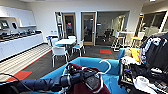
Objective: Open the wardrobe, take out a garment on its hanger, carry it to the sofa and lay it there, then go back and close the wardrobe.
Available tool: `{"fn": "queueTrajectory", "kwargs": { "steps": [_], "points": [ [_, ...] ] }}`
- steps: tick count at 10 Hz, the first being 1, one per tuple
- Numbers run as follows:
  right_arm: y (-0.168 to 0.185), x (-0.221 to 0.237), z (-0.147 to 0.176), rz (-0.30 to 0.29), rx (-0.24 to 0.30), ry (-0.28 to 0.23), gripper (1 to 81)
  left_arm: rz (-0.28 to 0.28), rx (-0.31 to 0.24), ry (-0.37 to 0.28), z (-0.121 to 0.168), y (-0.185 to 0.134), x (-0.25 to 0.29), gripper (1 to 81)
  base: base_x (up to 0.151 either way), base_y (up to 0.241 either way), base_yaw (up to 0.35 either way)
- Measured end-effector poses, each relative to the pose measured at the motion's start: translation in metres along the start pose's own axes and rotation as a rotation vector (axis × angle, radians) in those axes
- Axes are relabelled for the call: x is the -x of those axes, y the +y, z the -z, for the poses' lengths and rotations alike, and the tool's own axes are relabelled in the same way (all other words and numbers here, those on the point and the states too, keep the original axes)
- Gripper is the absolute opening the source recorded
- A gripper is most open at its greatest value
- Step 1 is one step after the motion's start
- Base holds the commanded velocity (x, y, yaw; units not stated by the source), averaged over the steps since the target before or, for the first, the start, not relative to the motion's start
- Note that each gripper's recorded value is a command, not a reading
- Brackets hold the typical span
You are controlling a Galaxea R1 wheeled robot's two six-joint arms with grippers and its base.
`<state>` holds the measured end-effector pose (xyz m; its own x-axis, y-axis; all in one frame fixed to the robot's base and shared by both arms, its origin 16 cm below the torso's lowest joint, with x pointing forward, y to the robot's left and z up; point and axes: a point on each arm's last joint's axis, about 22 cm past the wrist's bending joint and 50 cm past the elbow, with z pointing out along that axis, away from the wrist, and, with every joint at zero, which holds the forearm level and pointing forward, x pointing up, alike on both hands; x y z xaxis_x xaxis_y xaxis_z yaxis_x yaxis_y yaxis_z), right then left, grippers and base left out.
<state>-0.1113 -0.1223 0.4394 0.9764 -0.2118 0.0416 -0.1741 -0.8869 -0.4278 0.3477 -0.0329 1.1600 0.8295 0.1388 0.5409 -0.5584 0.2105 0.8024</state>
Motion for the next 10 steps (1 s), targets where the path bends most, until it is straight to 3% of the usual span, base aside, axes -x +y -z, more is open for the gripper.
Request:
{"fn": "queueTrajectory", "kwargs": {
  "steps": [7,10],
  "points": [
    [0.000,-0.001,0.000,0.001,0.002,0.007,81.1,0.003,0.008,-0.003,-0.001,0.003,0.004,1.0,0.076,0.000,0.000],
    [0.003,0.029,0.010,-0.029,0.017,-0.058,81.1,0.069,-0.003,0.011,0.007,-0.032,0.001,1.0,0.085,0.000,0.000]
  ]
}}
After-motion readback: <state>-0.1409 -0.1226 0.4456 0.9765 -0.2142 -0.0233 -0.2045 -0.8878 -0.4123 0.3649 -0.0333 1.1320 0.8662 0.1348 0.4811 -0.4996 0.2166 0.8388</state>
